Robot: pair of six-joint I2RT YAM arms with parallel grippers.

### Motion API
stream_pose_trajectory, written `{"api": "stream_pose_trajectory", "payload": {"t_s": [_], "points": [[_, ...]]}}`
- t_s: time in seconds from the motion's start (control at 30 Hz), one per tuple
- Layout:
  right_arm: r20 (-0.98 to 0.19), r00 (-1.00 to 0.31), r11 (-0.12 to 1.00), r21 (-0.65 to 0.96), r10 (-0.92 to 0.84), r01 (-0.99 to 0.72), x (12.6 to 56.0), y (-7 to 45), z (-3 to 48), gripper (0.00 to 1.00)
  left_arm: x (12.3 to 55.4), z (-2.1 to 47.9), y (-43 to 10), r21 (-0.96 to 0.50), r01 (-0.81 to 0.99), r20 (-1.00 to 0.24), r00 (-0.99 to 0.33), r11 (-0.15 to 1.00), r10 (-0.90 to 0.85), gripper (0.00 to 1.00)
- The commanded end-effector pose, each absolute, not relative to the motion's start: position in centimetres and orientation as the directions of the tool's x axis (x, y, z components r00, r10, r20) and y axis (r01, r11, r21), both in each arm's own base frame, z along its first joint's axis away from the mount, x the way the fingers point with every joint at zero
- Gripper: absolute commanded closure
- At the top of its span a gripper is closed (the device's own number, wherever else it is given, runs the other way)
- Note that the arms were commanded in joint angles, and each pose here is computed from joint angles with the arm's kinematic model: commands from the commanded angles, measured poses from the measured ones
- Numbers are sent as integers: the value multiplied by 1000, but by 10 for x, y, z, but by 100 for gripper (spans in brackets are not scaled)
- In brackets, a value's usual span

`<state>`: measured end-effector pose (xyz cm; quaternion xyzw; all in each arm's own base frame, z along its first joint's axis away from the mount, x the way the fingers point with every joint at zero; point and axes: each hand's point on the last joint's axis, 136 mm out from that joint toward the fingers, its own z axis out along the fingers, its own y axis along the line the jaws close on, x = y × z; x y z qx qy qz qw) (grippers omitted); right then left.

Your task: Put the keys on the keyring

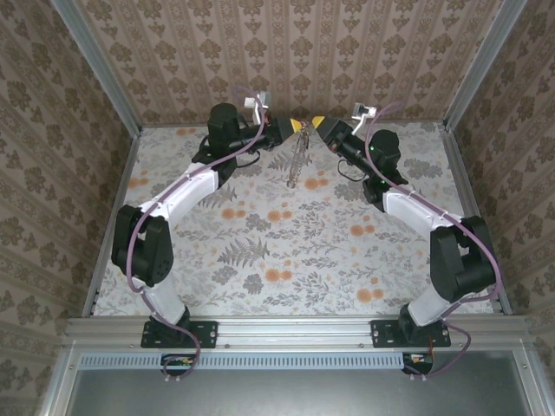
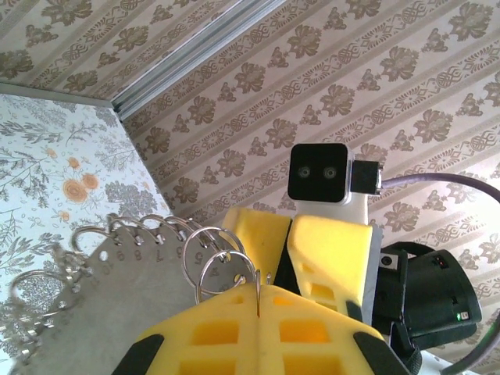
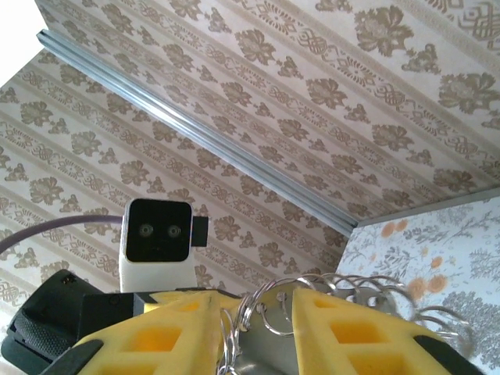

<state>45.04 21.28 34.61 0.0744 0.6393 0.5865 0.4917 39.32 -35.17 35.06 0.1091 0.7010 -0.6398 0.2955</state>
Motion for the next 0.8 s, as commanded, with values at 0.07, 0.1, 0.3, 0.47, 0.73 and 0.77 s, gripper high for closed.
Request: {"api": "stream_pose_trajectory", "payload": {"t_s": [0.07,0.1,0.3,0.47,0.73,0.77], "points": [[-569,-506,284,798,648,-532,446,230,352,71,384,381,-345,-800,587,-597,-759,123,-259,100],[-570,-510,281,796,644,-536,446,232,352,72,384,381,-345,-800,587,-597,-759,123,-259,100],[-575,-521,266,791,631,-551,442,242,352,78,383,381,-345,-797,590,-601,-757,125,-258,100],[-576,-522,262,789,630,-555,440,243,353,79,384,381,-344,-795,592,-604,-754,131,-260,100],[-574,-514,257,787,637,-561,441,243,359,80,384,380,-344,-794,593,-605,-753,132,-258,100],[-573,-513,255,787,638,-562,441,243,360,82,384,380,-344,-794,593,-605,-753,132,-258,100]]}}
